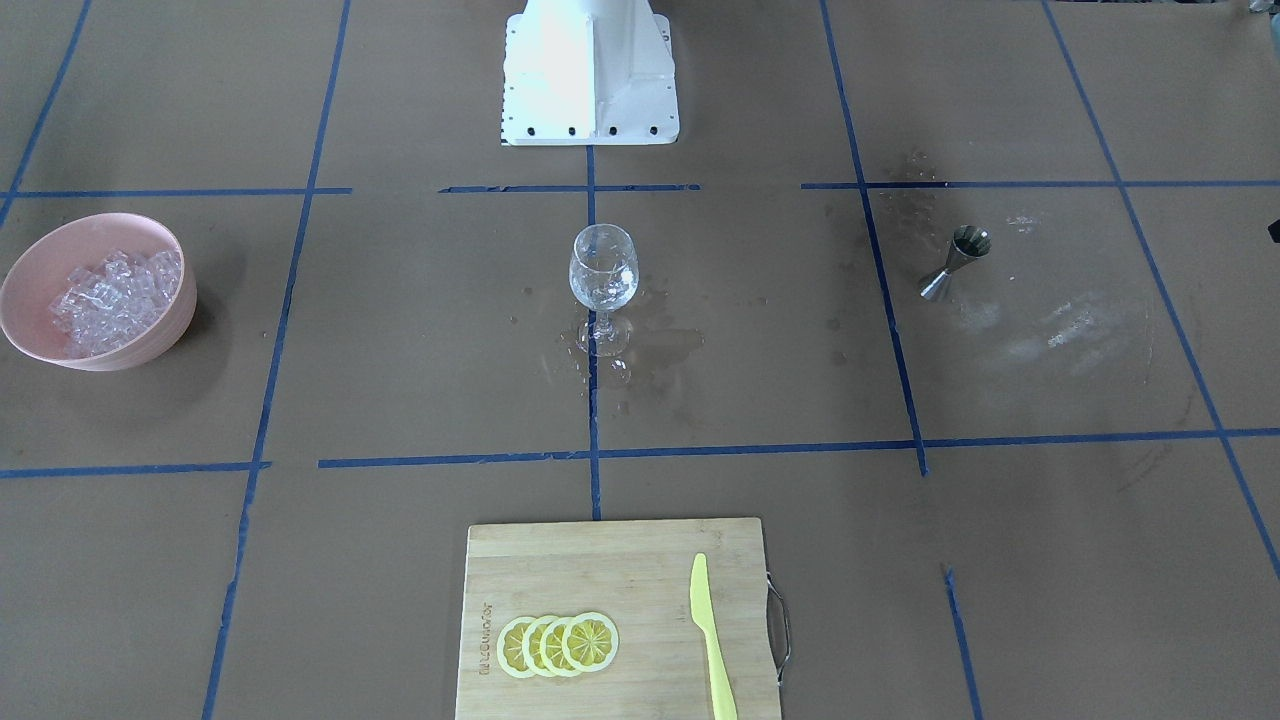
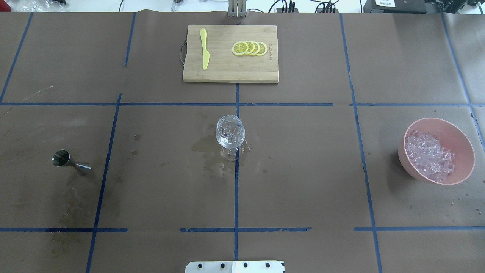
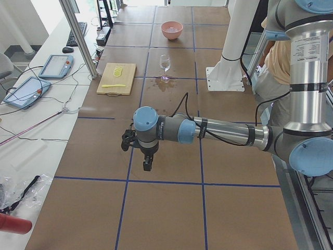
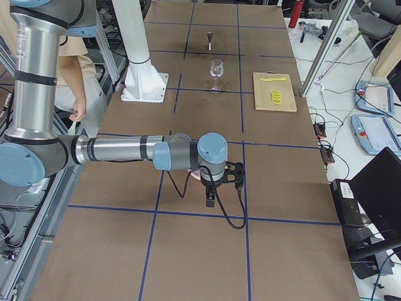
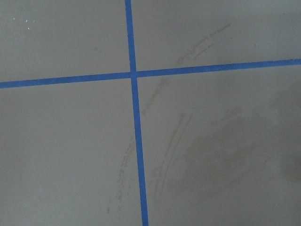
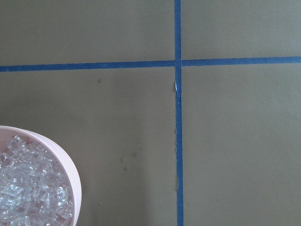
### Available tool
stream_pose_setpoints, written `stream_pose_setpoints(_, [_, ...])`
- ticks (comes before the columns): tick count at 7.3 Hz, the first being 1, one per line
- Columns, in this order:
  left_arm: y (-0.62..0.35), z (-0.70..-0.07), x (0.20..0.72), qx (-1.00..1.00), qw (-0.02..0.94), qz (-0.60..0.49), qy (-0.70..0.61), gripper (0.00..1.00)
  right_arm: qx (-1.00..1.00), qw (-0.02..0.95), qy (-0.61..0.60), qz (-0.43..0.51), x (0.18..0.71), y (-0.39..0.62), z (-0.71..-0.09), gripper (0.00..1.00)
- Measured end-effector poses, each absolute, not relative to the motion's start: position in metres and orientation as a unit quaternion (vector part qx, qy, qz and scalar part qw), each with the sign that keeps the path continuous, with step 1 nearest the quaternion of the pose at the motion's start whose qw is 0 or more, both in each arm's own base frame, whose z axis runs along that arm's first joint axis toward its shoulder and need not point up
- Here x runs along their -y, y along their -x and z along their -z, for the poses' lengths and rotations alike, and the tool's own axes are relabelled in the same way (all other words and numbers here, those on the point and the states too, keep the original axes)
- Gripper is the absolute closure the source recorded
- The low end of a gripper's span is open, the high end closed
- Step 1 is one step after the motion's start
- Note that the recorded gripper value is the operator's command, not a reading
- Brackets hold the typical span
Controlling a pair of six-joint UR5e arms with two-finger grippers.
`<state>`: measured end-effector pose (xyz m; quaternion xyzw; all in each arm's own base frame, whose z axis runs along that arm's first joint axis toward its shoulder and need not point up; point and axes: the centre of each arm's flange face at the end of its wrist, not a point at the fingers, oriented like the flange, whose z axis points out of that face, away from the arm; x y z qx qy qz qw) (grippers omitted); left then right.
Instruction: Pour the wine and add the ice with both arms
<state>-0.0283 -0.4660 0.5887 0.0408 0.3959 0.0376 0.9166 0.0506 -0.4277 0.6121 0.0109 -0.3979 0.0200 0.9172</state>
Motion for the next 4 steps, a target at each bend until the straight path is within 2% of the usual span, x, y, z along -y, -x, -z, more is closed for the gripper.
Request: stream_pose_setpoints(4, [0.030, -0.574, 0.471, -0.396, 0.914, -0.051, -0.077, 0.00, 0.398, 0.917, -0.018, -0.017, 0.433, -0.050, -0.606, 0.00])
